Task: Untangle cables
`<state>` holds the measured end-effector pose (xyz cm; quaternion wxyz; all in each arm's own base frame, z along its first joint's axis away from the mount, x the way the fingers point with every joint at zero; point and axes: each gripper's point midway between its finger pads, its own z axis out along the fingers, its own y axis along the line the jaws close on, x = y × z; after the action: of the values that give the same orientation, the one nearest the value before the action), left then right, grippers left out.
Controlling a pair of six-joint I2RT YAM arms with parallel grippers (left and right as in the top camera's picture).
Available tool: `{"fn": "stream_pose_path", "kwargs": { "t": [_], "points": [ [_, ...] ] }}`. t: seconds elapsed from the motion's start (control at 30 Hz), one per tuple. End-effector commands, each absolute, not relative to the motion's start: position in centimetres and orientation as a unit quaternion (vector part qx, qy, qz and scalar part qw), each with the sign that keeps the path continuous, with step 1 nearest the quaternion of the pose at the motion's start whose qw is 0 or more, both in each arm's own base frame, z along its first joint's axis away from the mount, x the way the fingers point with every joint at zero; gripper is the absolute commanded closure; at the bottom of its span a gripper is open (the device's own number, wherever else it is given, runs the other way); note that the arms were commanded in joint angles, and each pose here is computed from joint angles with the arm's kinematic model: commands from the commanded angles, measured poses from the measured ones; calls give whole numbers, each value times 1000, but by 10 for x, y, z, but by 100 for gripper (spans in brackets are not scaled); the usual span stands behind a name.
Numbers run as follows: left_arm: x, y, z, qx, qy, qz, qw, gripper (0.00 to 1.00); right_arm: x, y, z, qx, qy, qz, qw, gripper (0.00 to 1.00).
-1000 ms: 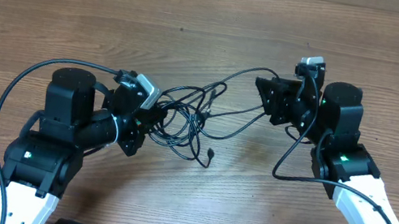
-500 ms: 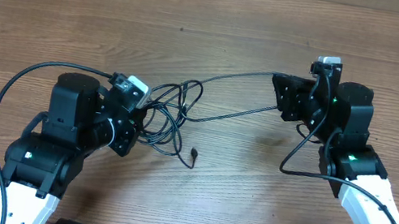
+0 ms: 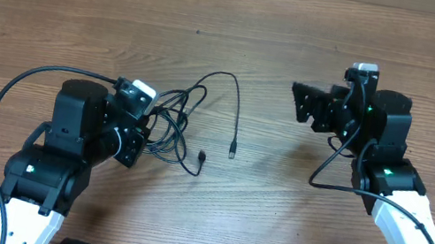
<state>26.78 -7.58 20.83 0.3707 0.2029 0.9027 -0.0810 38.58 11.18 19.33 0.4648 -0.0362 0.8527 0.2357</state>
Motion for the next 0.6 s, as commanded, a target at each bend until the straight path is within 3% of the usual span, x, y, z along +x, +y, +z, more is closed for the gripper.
{"fn": "stream_pose_path", "kwargs": {
  "t": [0.0, 0.2, 0.57],
  "points": [
    [272, -74, 225, 194, 895, -79, 394, 96, 386, 112, 198, -40, 850, 240, 467, 0],
    [278, -91, 239, 213, 873, -119, 422, 96, 373, 133, 199, -72, 845, 295, 439, 0],
    [277, -124, 268, 260, 822, -204, 464, 96, 300, 199, 247, -245, 731, 529, 356, 0]
  ]
}}
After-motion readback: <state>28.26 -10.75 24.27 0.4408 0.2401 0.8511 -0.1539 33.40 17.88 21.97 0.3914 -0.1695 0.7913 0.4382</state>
